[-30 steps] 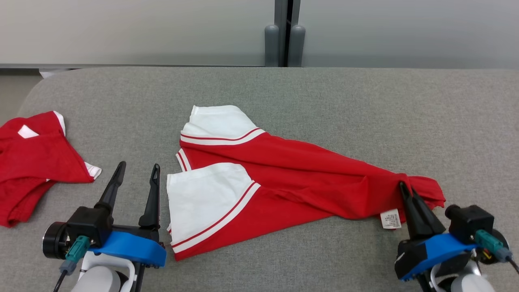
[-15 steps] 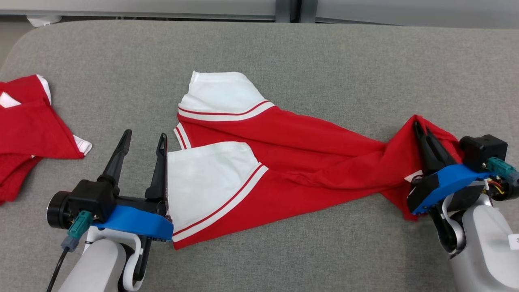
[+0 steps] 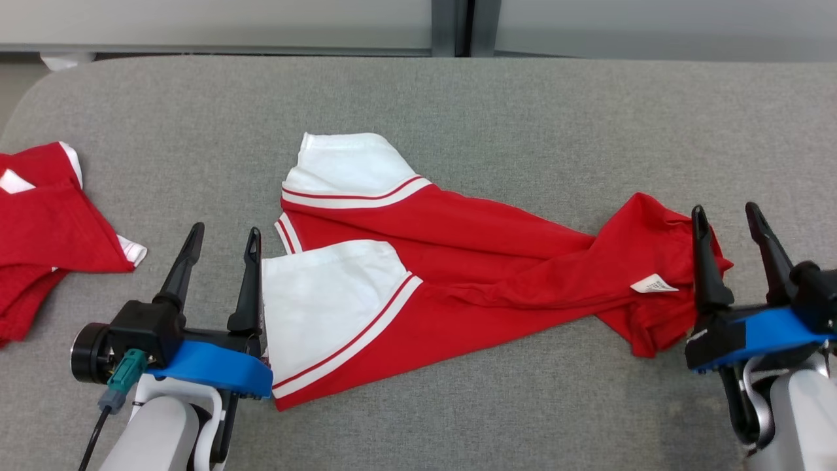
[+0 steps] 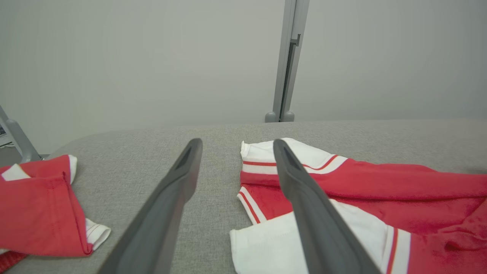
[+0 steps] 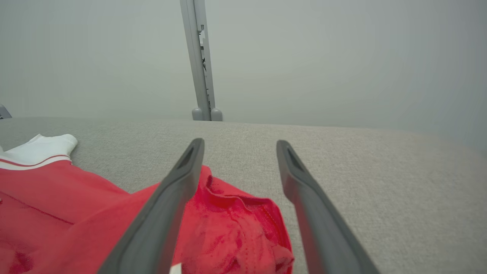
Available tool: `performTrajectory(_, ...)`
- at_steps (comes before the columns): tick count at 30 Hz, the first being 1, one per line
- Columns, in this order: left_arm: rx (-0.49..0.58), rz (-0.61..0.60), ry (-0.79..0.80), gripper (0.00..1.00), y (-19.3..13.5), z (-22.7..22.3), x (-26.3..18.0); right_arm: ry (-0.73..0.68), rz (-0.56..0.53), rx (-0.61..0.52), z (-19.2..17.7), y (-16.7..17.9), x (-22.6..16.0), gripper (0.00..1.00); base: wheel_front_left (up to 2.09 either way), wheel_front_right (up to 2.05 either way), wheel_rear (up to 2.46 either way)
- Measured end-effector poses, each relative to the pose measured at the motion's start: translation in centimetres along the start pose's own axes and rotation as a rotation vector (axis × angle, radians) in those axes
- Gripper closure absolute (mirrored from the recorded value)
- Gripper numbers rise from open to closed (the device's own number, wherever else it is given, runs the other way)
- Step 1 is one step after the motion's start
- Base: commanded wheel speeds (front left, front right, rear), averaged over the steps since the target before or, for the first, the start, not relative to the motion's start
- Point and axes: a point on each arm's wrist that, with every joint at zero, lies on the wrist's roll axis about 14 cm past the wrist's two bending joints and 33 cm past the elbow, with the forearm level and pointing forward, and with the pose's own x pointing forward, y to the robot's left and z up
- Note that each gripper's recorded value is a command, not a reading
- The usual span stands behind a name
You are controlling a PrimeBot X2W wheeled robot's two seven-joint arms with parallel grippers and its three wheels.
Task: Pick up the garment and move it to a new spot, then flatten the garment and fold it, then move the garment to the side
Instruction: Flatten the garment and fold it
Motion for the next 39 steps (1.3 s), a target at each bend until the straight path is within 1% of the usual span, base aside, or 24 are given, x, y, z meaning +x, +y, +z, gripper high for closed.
performTrajectory(4, 0.002, -0.002, -0.009, 0.00, -0.3, 0.5, -1.0, -0.014, -0.005, -0.003, 1.1, 0.5, -2.9, 0.00, 0.00, 0.00, 0.00)
performTrajectory(10, 0.015, -0.019, -0.002, 0.00, -1.0, 0.5, -2.8, 0.007, -0.013, 0.006, 2.2, 1.3, -7.3, 0.00, 0.00, 0.00, 0.00)
performTrajectory(14, 0.016, -0.029, 0.002, 0.00, -1.5, 0.5, -3.3, 0.009, -0.020, 0.010, 2.7, 1.4, -8.6, 0.00, 0.00, 0.00, 0.00)
performTrajectory(27, 0.013, -0.032, 0.019, 0.00, -1.8, 0.3, -3.8, 0.008, -0.023, 0.012, 3.4, 1.5, -9.3, 0.00, 0.00, 0.00, 0.00)
performTrajectory(30, 0.017, -0.034, 0.054, 0.00, -1.6, -0.3, -3.4, 0.016, -0.024, 0.015, 3.1, 1.4, -9.1, 0.00, 0.00, 0.00, 0.00)
performTrajectory(33, 0.006, -0.053, 0.122, 0.00, -1.8, -1.4, -2.2, 0.039, -0.023, 0.024, 2.3, 1.5, -8.7, 0.00, 0.00, 0.00, 0.00)
performTrajectory(39, -0.029, -0.070, 0.341, 0.00, -1.3, -6.3, -0.7, 0.076, -0.017, 0.033, 0.7, 1.6, -7.5, 0.00, 0.00, 0.00, 0.00)
